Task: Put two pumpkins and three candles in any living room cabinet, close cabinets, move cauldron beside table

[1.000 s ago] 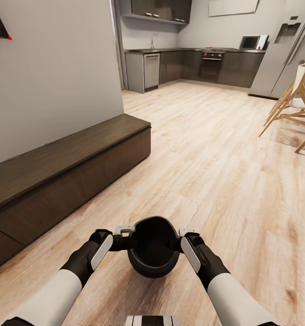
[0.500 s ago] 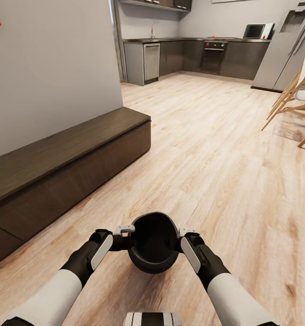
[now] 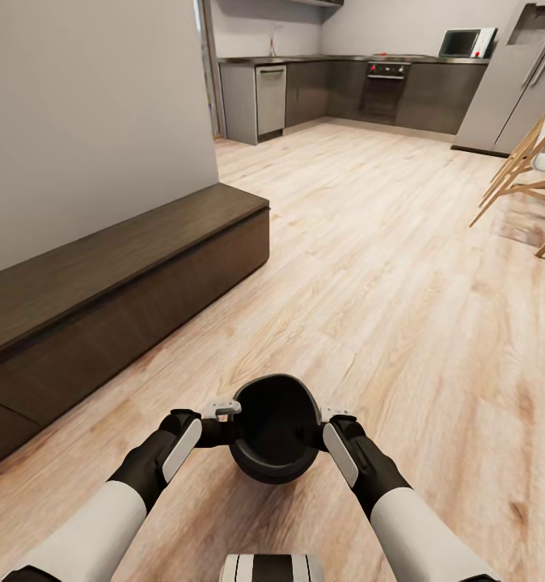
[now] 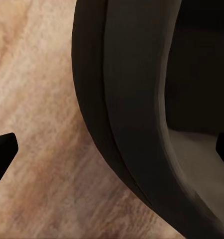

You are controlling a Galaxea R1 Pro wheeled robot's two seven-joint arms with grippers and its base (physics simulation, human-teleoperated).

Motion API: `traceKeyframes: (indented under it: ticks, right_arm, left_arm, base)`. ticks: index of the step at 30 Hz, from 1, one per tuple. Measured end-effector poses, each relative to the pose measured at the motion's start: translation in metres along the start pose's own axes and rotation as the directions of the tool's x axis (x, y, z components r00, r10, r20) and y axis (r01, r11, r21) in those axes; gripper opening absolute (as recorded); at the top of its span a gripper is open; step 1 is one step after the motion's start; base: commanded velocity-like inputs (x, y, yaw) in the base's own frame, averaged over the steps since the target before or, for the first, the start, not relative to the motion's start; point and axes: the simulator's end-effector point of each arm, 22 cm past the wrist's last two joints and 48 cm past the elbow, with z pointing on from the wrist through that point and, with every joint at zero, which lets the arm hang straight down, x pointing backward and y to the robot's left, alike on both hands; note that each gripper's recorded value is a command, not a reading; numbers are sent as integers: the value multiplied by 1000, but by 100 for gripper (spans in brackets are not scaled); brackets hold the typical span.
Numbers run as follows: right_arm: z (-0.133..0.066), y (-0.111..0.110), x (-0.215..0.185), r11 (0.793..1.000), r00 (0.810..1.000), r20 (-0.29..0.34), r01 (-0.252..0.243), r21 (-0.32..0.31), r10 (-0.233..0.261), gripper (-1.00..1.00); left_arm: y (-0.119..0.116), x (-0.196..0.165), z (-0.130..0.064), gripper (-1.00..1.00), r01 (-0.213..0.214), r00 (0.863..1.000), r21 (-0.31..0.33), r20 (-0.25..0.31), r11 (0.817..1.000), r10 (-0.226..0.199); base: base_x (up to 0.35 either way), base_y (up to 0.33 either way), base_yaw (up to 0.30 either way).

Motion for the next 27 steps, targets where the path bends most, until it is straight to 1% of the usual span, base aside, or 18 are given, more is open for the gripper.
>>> traceKeyframes:
  ticks: [7, 15, 16, 27]
  right_arm:
    - [0, 0, 0, 1000, 1000, 0, 1, 0, -1, 100]
    - [0, 0, 0, 1000, 1000, 0, 1, 0, -1, 100]
    - [0, 0, 0, 1000, 1000, 0, 1, 0, -1, -100]
    - [0, -1, 0, 1000, 1000, -1, 7, 5, -7, -100]
  left_arm:
    - [1, -1, 0, 100, 8, 1000, 1, 2, 1000, -8]
    - [1, -1, 0, 100, 6, 1000, 1, 2, 1000, -6]
    - [0, -1, 0, 100, 6, 1000, 1, 2, 1000, -6]
    - [0, 0, 0, 100, 0, 1000, 0, 2, 1000, 0]
  base:
    - [0, 0, 0]
    - [0, 0, 0]
    - [0, 0, 0]
    - [0, 0, 0]
